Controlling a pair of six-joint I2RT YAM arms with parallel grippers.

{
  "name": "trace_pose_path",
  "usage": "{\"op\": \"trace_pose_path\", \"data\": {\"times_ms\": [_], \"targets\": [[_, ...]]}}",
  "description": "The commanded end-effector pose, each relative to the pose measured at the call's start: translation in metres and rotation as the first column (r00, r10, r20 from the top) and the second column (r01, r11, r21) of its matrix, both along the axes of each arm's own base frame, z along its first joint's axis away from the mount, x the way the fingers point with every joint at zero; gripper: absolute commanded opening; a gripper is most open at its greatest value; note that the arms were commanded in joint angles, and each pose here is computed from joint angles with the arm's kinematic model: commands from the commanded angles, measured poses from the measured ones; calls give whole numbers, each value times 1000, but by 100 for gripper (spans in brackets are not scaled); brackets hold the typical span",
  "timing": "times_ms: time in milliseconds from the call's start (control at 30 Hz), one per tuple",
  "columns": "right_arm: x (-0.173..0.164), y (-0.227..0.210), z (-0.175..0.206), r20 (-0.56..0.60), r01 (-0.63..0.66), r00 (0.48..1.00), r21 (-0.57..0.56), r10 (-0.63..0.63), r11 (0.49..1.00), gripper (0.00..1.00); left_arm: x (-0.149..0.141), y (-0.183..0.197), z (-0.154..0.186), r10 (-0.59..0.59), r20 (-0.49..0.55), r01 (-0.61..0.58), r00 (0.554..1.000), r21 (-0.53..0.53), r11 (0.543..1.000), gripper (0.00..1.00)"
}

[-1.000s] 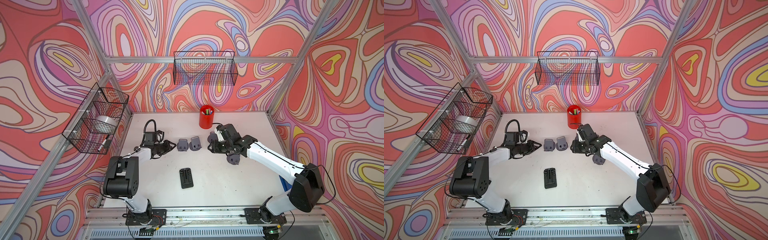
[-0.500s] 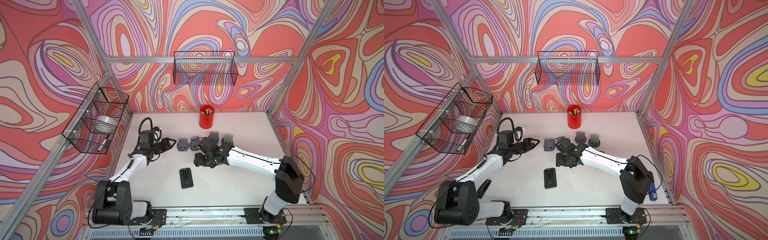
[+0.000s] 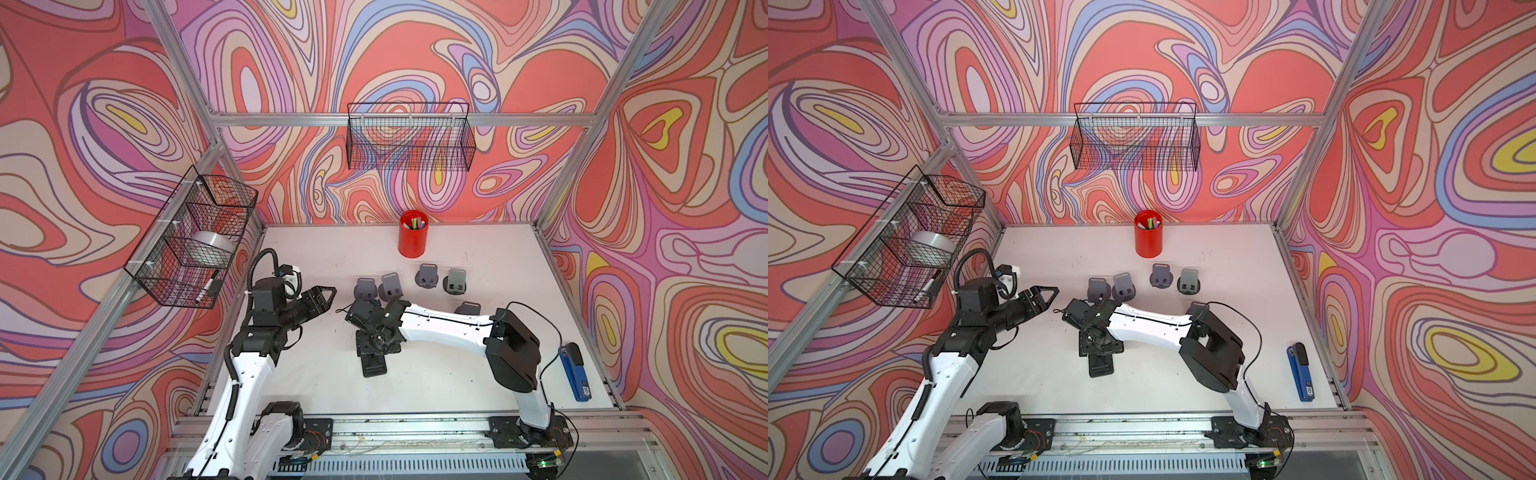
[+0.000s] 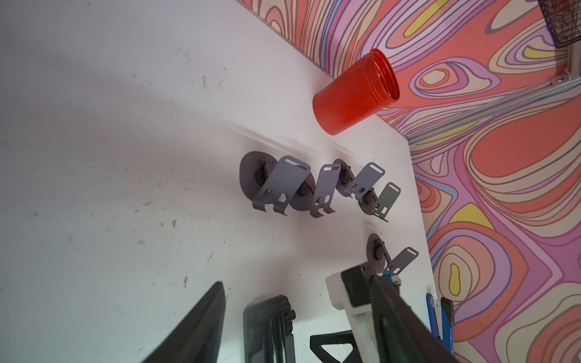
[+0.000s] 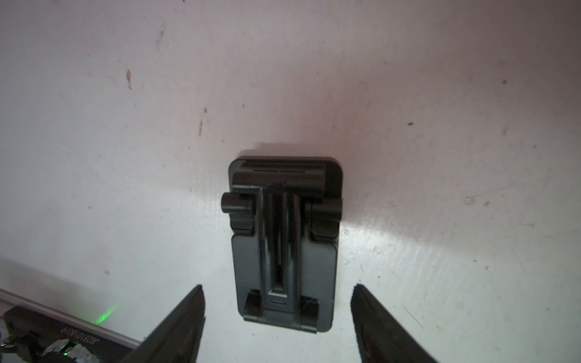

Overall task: Open the phone stand
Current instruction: Pick up the phone stand at the center of the board.

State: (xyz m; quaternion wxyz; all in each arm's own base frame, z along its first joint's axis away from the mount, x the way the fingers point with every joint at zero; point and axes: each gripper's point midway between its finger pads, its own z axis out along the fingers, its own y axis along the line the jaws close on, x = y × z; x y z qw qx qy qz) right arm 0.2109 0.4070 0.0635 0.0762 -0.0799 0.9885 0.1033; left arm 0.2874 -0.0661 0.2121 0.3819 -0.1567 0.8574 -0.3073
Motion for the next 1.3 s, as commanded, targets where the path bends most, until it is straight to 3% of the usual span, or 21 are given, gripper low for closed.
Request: {"op": "trace_pose_path", "data": {"times_ms": [0, 233, 533, 867, 1067, 1267], "targets": [[-8, -8, -8, -33, -5, 999, -84, 2, 996, 78, -12, 9, -8, 21, -44, -21, 999, 13, 1000, 70], [-13, -12, -24, -69, -20, 998, -154, 9, 988, 82, -17, 13, -11, 28, -41, -28, 999, 5, 1000, 70], [-11, -2, -33, -87, -33, 996, -159, 20, 987, 80, -18, 13, -16, 19, -50, -18, 999, 2, 1000, 70], [-3, -4, -29, -58, -34, 998, -200, 23, 979, 65, -17, 11, -23, 12, -59, -13, 998, -8, 1000, 70], [0, 1, -36, -65, -45, 997, -195, 33, 980, 37, -19, 12, -26, 9, -72, -9, 997, -3, 1000, 70], [8, -3, -42, -70, -24, 997, -181, 12, 983, 35, -19, 13, -27, 8, -77, -8, 997, 6, 1000, 70]]}}
